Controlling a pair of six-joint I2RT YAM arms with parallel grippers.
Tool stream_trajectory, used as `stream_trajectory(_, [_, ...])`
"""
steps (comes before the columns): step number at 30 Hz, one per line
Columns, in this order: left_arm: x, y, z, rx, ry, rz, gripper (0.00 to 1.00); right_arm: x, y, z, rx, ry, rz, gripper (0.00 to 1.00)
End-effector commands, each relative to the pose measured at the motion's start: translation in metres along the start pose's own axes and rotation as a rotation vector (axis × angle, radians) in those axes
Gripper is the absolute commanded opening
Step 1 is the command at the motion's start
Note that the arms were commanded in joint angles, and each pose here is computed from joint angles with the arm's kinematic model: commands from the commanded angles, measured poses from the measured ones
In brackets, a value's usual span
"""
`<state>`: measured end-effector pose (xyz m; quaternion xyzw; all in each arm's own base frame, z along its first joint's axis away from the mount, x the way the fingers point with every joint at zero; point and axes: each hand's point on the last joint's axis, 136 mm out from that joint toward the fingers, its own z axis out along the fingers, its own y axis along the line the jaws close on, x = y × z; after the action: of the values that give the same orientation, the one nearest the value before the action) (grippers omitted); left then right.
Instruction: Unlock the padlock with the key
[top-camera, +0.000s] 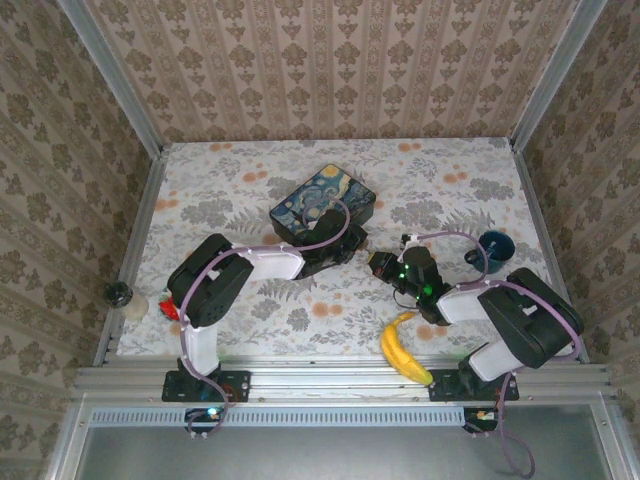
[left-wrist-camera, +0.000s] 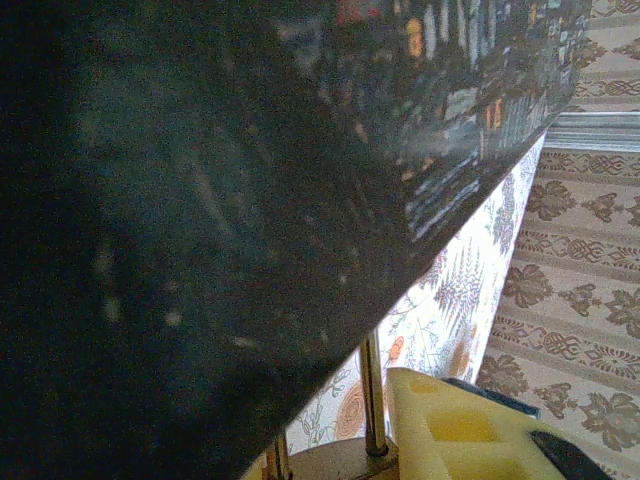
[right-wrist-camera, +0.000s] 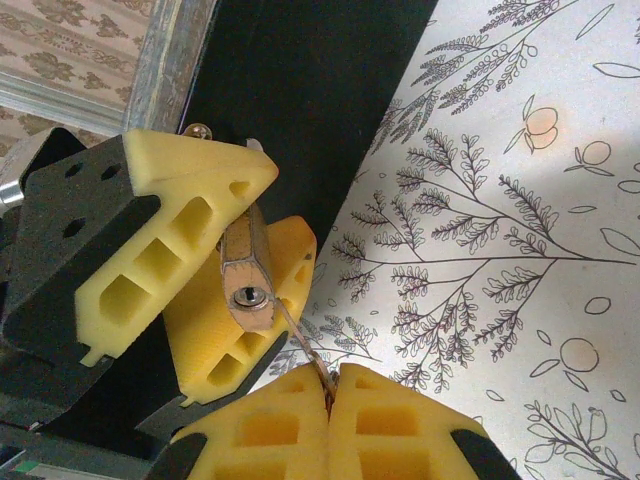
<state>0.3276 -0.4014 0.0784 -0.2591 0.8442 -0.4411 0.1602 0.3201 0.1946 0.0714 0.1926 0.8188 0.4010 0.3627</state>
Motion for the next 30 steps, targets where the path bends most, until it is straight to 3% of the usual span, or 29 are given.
stream_trajectory(1, [0.039,0.057,0.01,-0.168,0.146,-0.102,0.0,-0.01,0.021,0.001,-0.064,-0.03,-0.01,0.0])
stream_trajectory(30, [0.04,0.055,0.01,-0.16,0.156,-0.103,0.0,-0.017,0.019,0.008,-0.041,-0.056,-0.003,0.0])
